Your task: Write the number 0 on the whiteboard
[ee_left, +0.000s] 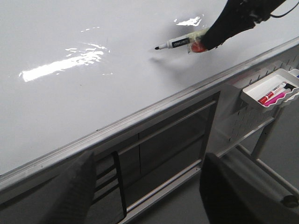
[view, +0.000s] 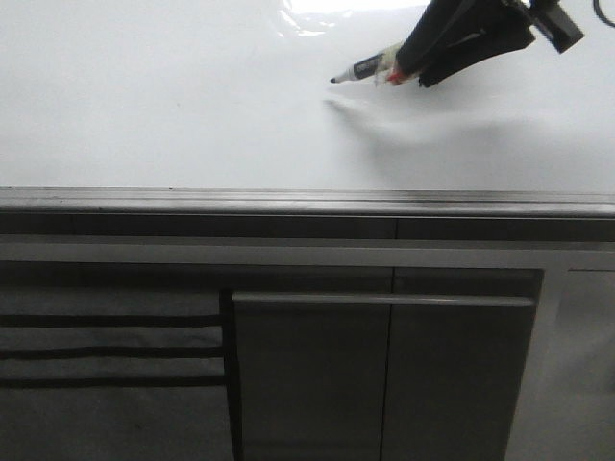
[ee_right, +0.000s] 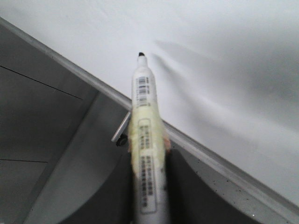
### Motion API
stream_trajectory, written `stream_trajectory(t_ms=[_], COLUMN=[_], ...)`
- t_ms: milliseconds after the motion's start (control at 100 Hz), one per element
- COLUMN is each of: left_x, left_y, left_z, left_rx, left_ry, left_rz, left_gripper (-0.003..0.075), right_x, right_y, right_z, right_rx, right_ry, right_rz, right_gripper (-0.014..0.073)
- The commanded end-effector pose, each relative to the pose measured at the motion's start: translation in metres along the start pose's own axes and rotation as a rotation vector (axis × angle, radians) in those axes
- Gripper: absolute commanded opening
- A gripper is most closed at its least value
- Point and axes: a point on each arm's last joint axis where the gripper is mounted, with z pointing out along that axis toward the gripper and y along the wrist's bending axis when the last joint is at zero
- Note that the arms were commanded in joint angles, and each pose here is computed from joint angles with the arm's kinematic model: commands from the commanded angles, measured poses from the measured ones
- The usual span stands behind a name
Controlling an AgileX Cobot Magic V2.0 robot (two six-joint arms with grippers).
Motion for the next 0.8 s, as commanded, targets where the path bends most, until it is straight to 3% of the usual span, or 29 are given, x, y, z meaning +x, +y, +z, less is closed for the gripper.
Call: stream_trajectory(t_ms=[0, 120, 240, 550, 790], left_x=[-0.015, -0.015, -0.015, -0.015, -0.015], left_y=[0.001, 0.001, 0.001, 0.001, 0.001], left_z=[-0.004, -0.004, -0.004, -0.004, -0.004], left_rx=[-0.007, -0.007, -0.009, -0.009, -0.009], left_ry=[-0.105, -0.106, -0.106, -0.106, -0.106], left_rz=[-0.025, -0.025, -0.019, -0.02, -0.02], left_gripper=[0.0442, 0.0442, 0.0442, 0.0442, 0.0442], right_x=[-0.016, -0.009, -0.001, -0.034, -0.036], right_y=[0.002, -0.006, -0.016, 0.001, 0.016], right_z=[-0.005, 0.007, 0.002, -0.037, -0.011], right_rx=[-0.017, -0.023, 0.088, 0.127, 0.08], right_ry=[-0.038, 0.061, 0.152, -0.02, 0.013], right_rz=[-0.017, -0.013, -0.008, -0.061, -0.099], right_gripper=[0.0017, 0.0017, 0.0017, 0.0017, 0.0017])
